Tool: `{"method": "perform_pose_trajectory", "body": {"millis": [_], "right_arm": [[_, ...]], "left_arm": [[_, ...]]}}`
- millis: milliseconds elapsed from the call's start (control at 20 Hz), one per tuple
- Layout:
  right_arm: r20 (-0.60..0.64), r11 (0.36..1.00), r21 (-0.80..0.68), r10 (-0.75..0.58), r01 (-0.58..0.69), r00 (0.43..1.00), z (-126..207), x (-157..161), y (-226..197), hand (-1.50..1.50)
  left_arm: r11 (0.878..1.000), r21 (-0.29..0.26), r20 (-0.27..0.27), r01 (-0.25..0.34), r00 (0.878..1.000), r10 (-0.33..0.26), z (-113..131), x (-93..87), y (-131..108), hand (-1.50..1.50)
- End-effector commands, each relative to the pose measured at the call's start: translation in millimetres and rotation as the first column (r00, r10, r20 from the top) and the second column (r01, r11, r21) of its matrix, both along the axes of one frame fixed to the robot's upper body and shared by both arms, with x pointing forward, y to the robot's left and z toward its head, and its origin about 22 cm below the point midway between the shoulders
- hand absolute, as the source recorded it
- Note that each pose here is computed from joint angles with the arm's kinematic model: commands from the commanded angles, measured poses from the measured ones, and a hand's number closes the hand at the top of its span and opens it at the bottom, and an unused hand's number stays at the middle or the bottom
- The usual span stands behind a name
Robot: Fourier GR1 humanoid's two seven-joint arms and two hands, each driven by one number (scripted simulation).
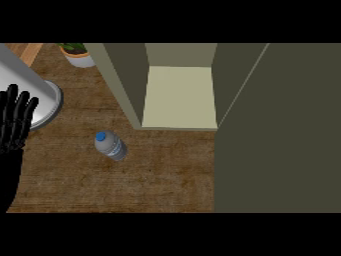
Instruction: Pick up the bottled water, place it into the cabinet and close the cabinet
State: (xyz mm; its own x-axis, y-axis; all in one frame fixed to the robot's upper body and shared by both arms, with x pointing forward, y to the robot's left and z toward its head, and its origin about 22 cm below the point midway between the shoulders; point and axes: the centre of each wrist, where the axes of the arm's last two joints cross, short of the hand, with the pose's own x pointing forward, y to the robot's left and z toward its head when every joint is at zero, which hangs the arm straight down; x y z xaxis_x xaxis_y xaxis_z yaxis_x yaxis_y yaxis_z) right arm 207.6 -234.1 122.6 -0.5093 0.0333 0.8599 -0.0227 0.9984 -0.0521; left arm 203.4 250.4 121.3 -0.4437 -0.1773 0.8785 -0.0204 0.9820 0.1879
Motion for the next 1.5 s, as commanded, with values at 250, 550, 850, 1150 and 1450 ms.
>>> {"method": "perform_pose_trajectory", "body": {"millis": [250, 550, 850, 1150, 1450], "right_arm": [[0.032, 0.992, -0.117, -0.038, 0.042, 0.999, 14, -29, -2, -1.50], [-0.263, 0.961, 0.257, 0.168, -0.099, 0.950, -14, -53, 10, -1.50], [-0.290, 0.957, 0.273, 0.183, -0.102, 0.939, -15, -84, -1, -1.50], [-0.267, 0.955, 0.277, 0.182, -0.106, 0.946, -11, -93, -6, -1.50], [-0.252, 0.956, 0.267, 0.188, -0.118, 0.949, -28, -100, 20, -1.50]], "left_arm": [[0.931, -0.024, 0.123, 0.365, 0.925, -0.359, 18, 2.8, -63, -1.50], [0.895, -0.402, -0.320, 0.195, 0.886, -0.337, -33, -18.3, -63, -1.50], [0.898, -0.406, -0.326, 0.169, 0.891, -0.315, -31, -41.7, -41, -1.50], [0.895, -0.412, -0.330, 0.174, 0.886, -0.324, -23, -56.6, -41, -1.50], [0.914, -0.376, -0.333, 0.152, 0.899, -0.286, -50, -48.2, -12, -1.50]]}}
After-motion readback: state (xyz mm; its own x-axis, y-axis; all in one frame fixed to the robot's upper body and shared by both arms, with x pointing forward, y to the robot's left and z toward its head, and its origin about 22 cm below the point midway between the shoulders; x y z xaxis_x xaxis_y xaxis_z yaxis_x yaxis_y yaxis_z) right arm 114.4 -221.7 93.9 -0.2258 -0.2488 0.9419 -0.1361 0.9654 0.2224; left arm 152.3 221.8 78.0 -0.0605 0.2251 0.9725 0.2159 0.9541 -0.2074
